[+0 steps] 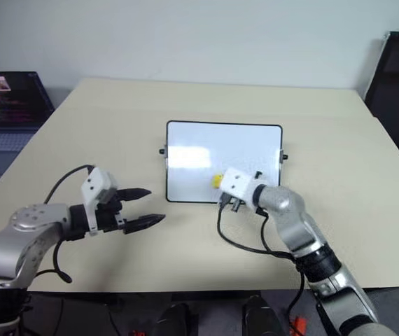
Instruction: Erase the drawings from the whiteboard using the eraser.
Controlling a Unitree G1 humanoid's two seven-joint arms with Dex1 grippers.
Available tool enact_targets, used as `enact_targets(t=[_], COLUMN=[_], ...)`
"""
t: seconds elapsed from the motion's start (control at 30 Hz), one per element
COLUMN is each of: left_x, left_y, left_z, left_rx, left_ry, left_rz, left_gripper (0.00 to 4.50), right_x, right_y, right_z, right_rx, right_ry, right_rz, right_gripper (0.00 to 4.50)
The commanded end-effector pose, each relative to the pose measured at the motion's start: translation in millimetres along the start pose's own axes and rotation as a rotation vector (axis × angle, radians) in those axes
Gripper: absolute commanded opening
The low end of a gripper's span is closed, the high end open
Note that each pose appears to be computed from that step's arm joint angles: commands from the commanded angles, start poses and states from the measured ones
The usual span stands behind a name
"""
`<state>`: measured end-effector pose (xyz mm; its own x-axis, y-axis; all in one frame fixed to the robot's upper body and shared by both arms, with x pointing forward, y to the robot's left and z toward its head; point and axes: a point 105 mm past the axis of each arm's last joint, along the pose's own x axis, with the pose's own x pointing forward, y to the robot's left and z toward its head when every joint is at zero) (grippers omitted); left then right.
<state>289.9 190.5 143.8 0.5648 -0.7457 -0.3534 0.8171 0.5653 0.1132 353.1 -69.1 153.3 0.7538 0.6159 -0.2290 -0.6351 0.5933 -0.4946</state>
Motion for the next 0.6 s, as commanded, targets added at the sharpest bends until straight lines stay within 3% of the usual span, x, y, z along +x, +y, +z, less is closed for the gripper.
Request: enact_targets(t=[0.03,0.23,0.43,0.6], left_x=[5,24,50,67], left_y=[-6,-13,-15,-21], left_z=[24,50,61,66], left_rx=[0.085,0.152,0.200,0.231], left_ry=[-0.064,-0.124,-0.134,-0.150], left_rz=[-0.042,-0.127,-0.227,-0.297], left_gripper=[4.50,4.50,4.50,4.50], right_x=[-39,-70,-37,-47], right_y=[-42,-49,-28,-39], right_z=[5,-13,1,-12], right_rx=[0.083,0.124,0.078,0.091], right_ry=[-0.026,0.023,-0.004,0.049], right_rz=[-0.212,-0.324,-0.310,-0.401], right_gripper=[0.83,0.83,0.83,0.83])
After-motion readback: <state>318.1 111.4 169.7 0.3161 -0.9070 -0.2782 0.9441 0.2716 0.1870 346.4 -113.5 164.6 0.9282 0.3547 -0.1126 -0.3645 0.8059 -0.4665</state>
